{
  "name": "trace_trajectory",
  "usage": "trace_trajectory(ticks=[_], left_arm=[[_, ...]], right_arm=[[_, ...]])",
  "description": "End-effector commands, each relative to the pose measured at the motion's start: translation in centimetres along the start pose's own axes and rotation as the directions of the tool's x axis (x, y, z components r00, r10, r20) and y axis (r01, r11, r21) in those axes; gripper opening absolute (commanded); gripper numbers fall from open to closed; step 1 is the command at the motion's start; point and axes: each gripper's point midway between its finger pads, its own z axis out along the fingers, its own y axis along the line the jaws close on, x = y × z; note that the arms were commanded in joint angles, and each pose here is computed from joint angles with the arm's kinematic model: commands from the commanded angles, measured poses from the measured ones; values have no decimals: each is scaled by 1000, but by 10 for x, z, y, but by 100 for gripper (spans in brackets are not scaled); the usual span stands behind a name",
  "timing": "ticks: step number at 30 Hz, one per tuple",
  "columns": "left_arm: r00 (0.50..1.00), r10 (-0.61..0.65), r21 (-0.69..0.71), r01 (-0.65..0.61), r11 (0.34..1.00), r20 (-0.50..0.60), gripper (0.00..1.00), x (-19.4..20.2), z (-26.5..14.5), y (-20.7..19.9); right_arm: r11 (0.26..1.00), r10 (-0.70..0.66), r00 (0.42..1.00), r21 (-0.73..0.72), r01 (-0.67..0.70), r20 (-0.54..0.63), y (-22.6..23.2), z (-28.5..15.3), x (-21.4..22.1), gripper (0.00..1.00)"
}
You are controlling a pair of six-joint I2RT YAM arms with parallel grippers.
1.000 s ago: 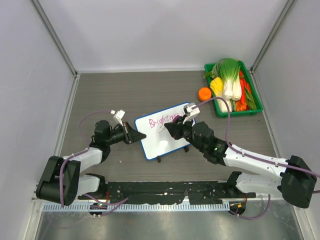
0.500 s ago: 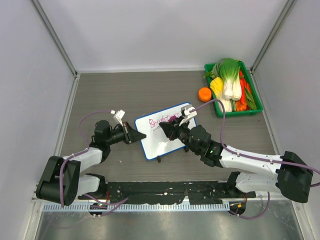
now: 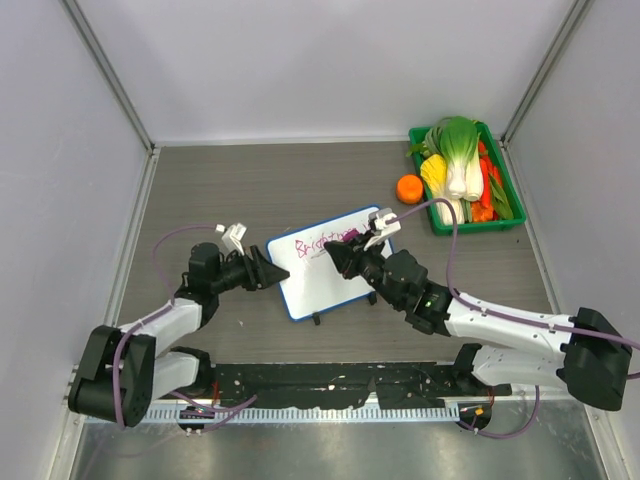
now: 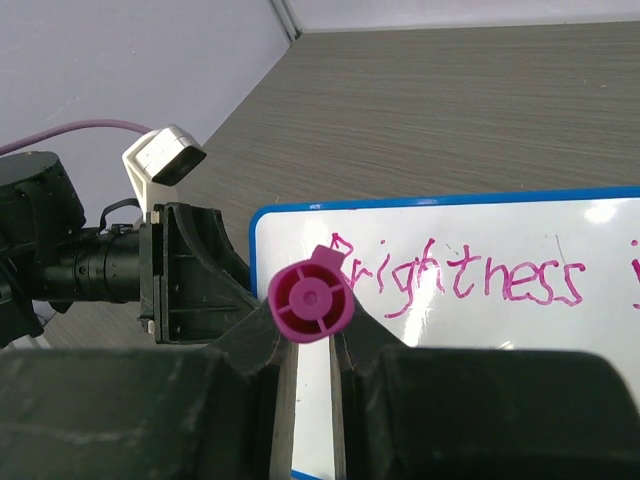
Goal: Write a sentence on the whiteboard
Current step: Write with the whiteboard marker on the whiteboard.
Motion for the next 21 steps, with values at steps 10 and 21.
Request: trace_trajectory(ticks=[10, 21], left_arm=[[941, 145, -380, -19, 925, 305, 76, -70, -74, -6], [914, 259, -114, -234, 965, 311, 77, -122, -79, -127]], right_arm=[[1000, 11, 999, -17, -10, 48, 8, -9, -32, 1], [947, 171, 983, -263, -183, -70, 34, -4, -43, 1]])
